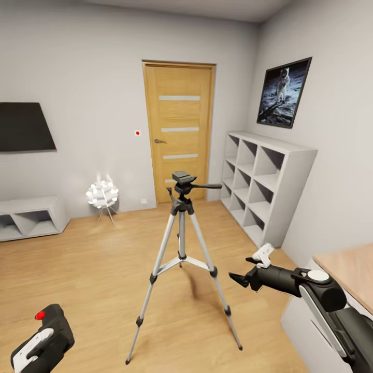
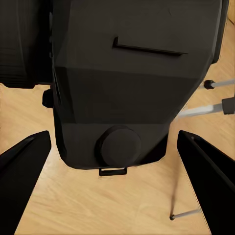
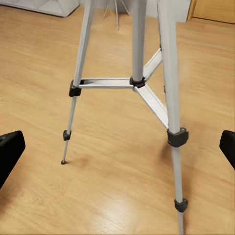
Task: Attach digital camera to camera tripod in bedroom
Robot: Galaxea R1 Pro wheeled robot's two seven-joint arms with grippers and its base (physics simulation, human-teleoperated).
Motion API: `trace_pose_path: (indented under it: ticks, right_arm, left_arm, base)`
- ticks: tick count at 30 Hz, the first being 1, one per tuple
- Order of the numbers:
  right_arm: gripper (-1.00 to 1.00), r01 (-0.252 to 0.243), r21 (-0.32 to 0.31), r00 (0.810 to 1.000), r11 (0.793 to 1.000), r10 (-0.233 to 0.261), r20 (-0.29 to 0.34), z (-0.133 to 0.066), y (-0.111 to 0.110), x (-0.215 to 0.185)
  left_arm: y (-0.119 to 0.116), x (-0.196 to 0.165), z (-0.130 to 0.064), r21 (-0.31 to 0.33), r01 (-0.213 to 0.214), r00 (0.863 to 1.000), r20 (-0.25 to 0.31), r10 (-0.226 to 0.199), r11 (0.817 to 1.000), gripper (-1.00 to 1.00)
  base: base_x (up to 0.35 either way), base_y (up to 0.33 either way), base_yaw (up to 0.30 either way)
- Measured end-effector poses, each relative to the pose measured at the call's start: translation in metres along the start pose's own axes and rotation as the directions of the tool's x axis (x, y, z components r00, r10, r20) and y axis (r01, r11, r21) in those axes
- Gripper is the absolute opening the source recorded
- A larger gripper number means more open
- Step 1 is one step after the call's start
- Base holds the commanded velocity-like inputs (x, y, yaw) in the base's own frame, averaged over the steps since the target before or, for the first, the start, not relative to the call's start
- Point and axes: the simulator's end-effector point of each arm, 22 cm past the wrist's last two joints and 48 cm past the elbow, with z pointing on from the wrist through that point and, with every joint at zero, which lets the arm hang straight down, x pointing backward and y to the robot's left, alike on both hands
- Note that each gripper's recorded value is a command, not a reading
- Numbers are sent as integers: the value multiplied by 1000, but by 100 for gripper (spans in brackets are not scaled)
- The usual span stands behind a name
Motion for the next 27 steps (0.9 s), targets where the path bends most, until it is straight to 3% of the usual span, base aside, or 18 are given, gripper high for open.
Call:
trace_pose_path:
  ticks: [16, 19, 23, 24, 27]
  right_arm:
    - [100, 3, -56, 1000, 998, -3, -6, -1, 11, 3]
    - [100, 6, -92, 1000, 996, -7, -10, -3, 18, 4]
    - [100, 31, -126, 999, 991, -34, -20, -4, 24, 8]
    - [100, 79, -142, 996, 987, -85, -37, -5, 27, 13]
    - [100, 100, -146, 993, 984, -107, -43, -5, 27, 15]
  left_arm:
    - [2, -2, 0, -4, 3, 1000, 5, -3, 1000, -100]
    - [2, -2, 0, -5, 3, 1000, 5, -3, 1000, -100]
    - [2, -2, -1, -5, 3, 1000, 5, -3, 1000, -100]
    - [2, -2, -1, -3, 4, 1000, 5, -4, 1000, -100]
    - [2, -1, -1, -4, 4, 1000, 5, -4, 1000, -100]
  base:
    - [233, -253, 254]
    - [165, -293, 254]
    - [188, -275, 250]
    - [269, -208, 237]
    - [282, -196, 234]
